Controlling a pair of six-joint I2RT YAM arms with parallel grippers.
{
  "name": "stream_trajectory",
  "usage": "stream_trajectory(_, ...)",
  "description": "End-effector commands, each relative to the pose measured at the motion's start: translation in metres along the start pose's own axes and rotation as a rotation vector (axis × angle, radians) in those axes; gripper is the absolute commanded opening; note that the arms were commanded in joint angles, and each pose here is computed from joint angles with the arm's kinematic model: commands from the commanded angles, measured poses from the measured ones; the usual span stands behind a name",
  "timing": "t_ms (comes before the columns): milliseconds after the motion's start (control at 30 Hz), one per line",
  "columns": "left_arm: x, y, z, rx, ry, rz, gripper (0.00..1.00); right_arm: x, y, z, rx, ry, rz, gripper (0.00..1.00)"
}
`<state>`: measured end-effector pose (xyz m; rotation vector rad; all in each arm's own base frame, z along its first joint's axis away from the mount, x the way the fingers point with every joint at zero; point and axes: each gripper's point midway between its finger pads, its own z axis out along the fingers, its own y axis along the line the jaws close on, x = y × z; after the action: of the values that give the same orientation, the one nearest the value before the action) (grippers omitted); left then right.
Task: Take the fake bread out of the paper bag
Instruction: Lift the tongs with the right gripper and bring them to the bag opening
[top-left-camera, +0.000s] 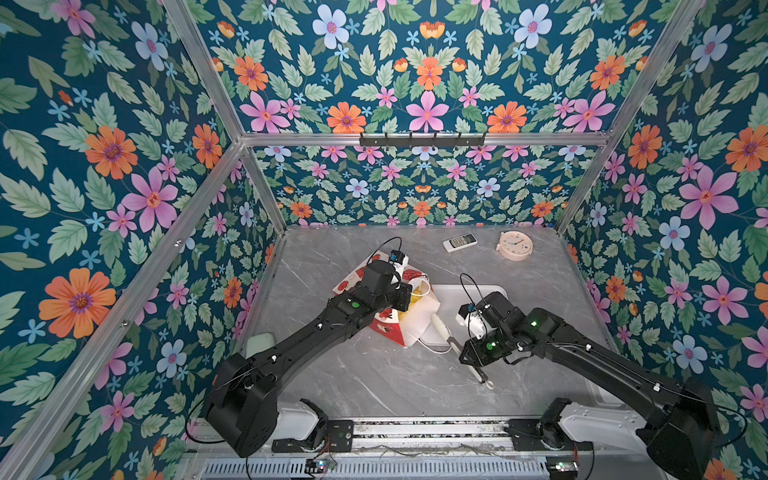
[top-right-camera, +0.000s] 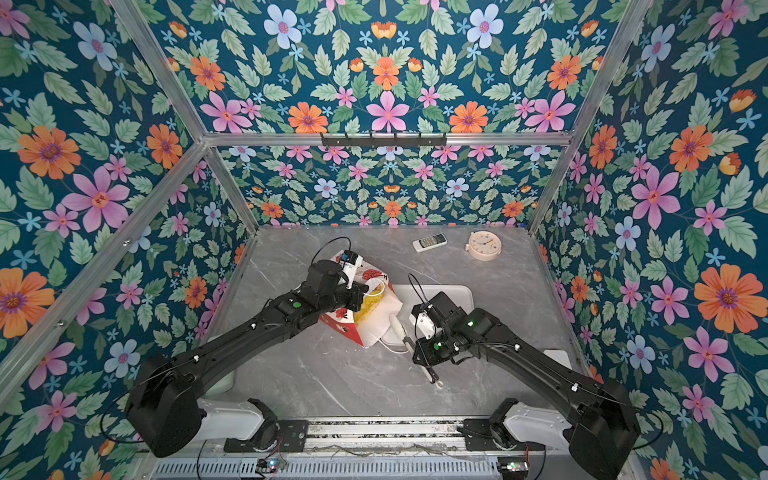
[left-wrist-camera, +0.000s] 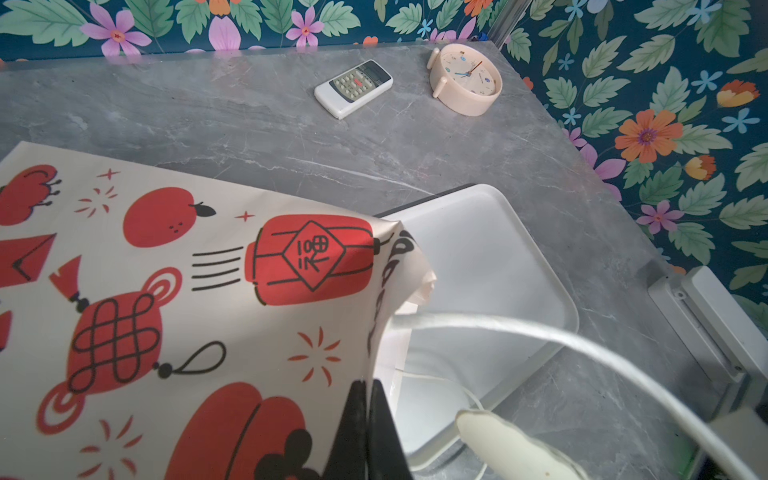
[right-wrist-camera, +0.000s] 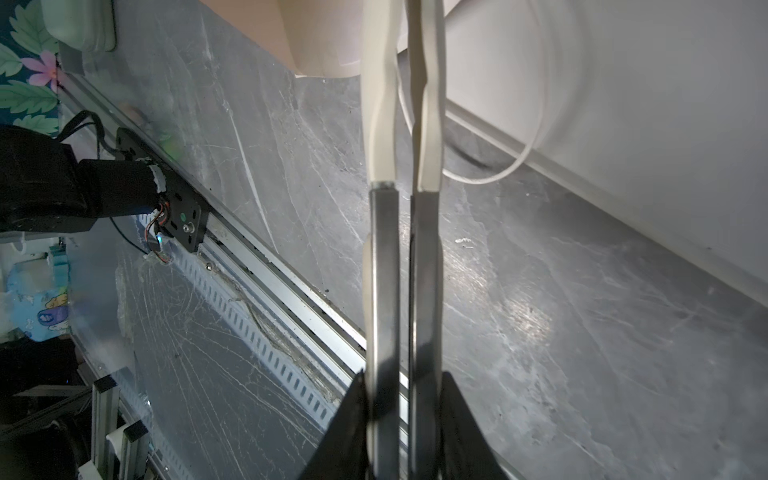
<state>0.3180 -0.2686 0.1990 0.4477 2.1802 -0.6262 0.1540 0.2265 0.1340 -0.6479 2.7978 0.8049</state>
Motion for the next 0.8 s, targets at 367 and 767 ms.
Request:
stream_trajectory(367, -0.015, -0.009, 0.003, 0.027, -0.058, -0.007, 0.00, -0.048, -0.003, 0.005, 0.018, -0.244, -0.025, 0.38)
stream_trajectory(767, -0.012, -0.009, -0.006, 0.032, -0.067, -0.008, 0.00, -0.077, -0.003, -0.014, 0.029, -0.453, -0.018, 0.44)
